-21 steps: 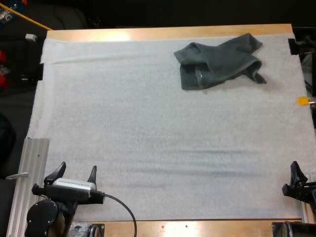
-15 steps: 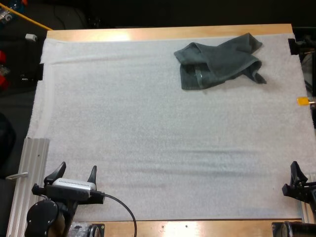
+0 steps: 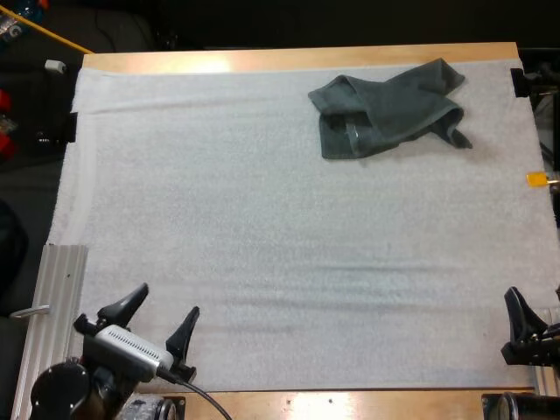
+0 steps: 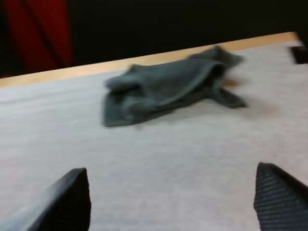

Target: Pick towel from pile, fold and stack

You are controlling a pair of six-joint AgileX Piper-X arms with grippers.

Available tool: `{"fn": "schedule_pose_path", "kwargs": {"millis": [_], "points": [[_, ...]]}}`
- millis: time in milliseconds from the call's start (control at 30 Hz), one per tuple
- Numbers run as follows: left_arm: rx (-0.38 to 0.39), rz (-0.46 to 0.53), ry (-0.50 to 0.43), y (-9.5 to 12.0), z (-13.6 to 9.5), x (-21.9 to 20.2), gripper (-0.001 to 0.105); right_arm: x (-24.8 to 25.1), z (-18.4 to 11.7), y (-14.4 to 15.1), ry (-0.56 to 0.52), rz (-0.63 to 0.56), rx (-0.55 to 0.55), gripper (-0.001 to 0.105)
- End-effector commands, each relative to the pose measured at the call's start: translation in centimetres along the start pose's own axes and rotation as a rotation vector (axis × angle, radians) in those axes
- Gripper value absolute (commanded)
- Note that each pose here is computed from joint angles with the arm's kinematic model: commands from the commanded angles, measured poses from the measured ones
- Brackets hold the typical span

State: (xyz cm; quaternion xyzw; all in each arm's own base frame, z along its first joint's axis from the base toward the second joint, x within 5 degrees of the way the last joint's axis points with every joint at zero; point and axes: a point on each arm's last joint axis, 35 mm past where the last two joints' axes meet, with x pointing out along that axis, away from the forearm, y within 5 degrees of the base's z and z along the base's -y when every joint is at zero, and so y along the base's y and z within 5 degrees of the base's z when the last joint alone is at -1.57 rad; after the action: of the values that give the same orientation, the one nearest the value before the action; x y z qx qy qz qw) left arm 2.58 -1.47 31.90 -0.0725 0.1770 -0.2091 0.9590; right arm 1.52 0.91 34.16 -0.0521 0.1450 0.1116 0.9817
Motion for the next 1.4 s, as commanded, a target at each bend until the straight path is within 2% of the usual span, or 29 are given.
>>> {"fn": "schedule_pose_path", "kwargs": {"millis": [0,200,400,533,800,1000,1200,1367], "points": [[0.003,-0.043,-0.003,-0.2,0.8,0.1,0.069,-0.1,0.8,0.1,-0.008,0.059,-0.003,0.069],[0.036,-0.141,0.056,-0.6,2.8,0.8,0.069,0.4,3.5,0.0,-0.007,0.202,0.016,0.069],[0.029,-0.177,0.122,-0.5,3.8,2.3,0.069,2.6,5.4,-1.0,0.047,0.243,0.065,0.069],[0.023,-0.215,0.134,-0.5,4.2,2.9,0.069,5.0,6.2,-1.9,0.09,0.246,0.147,0.069],[0.026,-0.234,0.125,-0.5,4.5,3.3,0.069,11.9,7.4,-4.5,0.138,0.168,0.415,0.069],[0.026,-0.234,0.125,-0.5,4.5,3.3,0.069,17.8,6.7,-6.4,0.191,0.121,0.554,0.069],[0.014,-0.233,0.127,-0.5,4.5,3.3,0.069,23.1,4.8,-7.9,0.265,0.067,0.594,0.069],[0.011,-0.233,0.127,-0.5,4.5,3.3,0.069,27.3,4.0,-9.2,0.302,0.043,0.584,0.069]]}}
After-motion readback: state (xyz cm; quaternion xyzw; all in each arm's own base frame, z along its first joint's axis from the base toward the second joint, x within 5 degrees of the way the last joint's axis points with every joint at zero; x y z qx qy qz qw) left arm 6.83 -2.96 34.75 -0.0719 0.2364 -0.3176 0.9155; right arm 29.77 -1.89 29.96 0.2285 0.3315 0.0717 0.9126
